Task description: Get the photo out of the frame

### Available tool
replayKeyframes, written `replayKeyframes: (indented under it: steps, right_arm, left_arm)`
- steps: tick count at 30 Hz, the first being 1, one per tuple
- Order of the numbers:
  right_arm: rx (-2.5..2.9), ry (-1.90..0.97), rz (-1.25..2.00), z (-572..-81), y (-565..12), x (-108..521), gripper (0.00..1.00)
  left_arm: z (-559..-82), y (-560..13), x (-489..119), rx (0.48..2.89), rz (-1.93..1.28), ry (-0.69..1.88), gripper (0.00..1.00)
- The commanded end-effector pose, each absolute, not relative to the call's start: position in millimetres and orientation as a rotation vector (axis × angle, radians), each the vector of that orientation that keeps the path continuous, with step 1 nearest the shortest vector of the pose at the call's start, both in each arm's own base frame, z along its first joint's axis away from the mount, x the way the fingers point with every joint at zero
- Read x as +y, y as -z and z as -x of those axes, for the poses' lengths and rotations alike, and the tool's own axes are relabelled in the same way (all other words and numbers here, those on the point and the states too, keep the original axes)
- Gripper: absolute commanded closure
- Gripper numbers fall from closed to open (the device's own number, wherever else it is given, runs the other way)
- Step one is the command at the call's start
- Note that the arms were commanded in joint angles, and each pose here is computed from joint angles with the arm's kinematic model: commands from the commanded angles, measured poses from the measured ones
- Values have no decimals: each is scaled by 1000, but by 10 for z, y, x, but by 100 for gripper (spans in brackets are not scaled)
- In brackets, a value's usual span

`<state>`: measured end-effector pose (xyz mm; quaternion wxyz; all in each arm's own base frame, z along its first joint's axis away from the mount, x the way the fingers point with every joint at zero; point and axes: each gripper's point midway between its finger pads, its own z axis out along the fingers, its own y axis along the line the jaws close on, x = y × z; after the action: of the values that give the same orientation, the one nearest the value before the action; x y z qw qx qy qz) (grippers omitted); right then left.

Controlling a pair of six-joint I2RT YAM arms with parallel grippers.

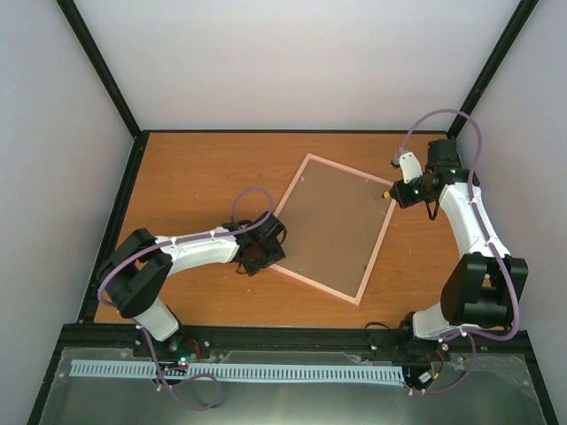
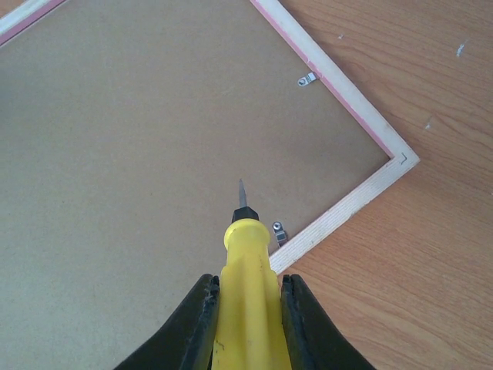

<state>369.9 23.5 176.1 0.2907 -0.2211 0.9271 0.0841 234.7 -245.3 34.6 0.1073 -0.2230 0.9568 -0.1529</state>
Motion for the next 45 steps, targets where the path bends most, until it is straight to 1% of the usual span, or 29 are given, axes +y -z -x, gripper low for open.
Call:
replayKeyframes:
  steps: [1, 3, 8, 12, 15, 23, 26, 30, 37, 43, 44, 45]
  right_arm:
    - [2440, -231, 593, -3661, -1851, 253, 97]
    - [2438, -227, 592, -3649, -1849, 249, 97]
    - [2443, -223, 596, -3617, -1837, 247, 97]
    - [2440, -209, 602, -3595, -1847, 235, 97]
    - [2440, -200, 603, -3569, -1859, 218, 97]
    - [2446, -198, 599, -3502, -1859, 186, 97]
    - [2447, -199, 601, -3485, -1871, 183, 97]
    - [2443, -213, 605, -3471, -1889, 203, 97]
    - [2427, -252, 626, -3428, -1943, 264, 97]
    - [2423, -271, 641, -3382, -1936, 296, 97]
    - [2422, -281, 642, -3375, -1938, 307, 97]
    - [2416, -295, 645, -3368, -1950, 328, 97]
  left_arm:
    - [-2508, -367, -2493, 2806, 734, 423, 29]
    - [-2516, -339, -2495, 2809, 736, 417, 31]
    - [-2606, -255, -2342, 2792, 748, 416, 41]
    - [-2678, -67, -2116, 2824, 714, 367, 52]
    - [-2772, 34, -1972, 2843, 659, 324, 63]
    - [-3125, 200, -1773, 2887, 446, 365, 83]
    - [-3282, 146, -1761, 2853, 327, 413, 89]
    - [-3480, -4, -1918, 2780, 94, 480, 98]
    - [-3748, -30, -1944, 2752, -133, 363, 99]
    - [-3966, -207, -2019, 2680, -238, 348, 99]
    - [-4005, -245, -2036, 2666, -248, 349, 99]
    - [-4042, -285, -2041, 2656, -246, 346, 96]
